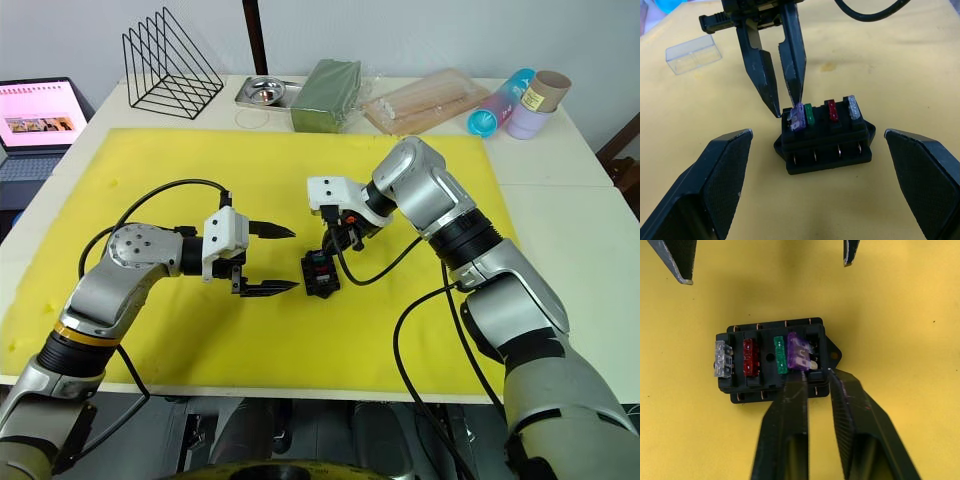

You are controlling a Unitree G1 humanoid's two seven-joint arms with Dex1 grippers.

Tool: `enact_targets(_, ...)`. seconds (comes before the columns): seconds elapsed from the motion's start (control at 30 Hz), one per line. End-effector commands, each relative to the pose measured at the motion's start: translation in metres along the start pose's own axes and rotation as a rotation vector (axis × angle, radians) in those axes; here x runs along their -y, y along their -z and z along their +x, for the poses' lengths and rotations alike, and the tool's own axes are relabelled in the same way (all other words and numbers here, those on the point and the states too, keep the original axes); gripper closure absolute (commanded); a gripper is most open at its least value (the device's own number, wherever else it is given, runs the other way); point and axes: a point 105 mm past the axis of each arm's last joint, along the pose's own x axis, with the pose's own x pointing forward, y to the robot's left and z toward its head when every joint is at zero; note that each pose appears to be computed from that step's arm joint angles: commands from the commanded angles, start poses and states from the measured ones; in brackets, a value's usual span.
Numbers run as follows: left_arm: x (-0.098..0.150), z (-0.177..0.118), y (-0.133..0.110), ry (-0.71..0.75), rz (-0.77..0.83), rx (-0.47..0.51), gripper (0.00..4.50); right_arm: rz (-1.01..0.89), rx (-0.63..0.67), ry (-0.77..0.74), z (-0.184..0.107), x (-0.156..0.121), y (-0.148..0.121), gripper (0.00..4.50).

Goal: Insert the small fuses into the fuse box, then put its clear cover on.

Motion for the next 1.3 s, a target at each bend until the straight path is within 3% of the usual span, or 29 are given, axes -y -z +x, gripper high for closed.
enact_targets(0.03, 0.001, -0.001, -0.011, 0.005, 0.050, 0.021, 0.00, -0.023, 0.013, 0.018, -0.008, 0.002, -0.008, 3.82)
enact_targets(1.3, -0.002, -0.001, -0.012, 0.006, 0.051, 0.022, 0.00, -0.205, 0.063, 0.060, -0.021, -0.011, -0.020, 3.82)
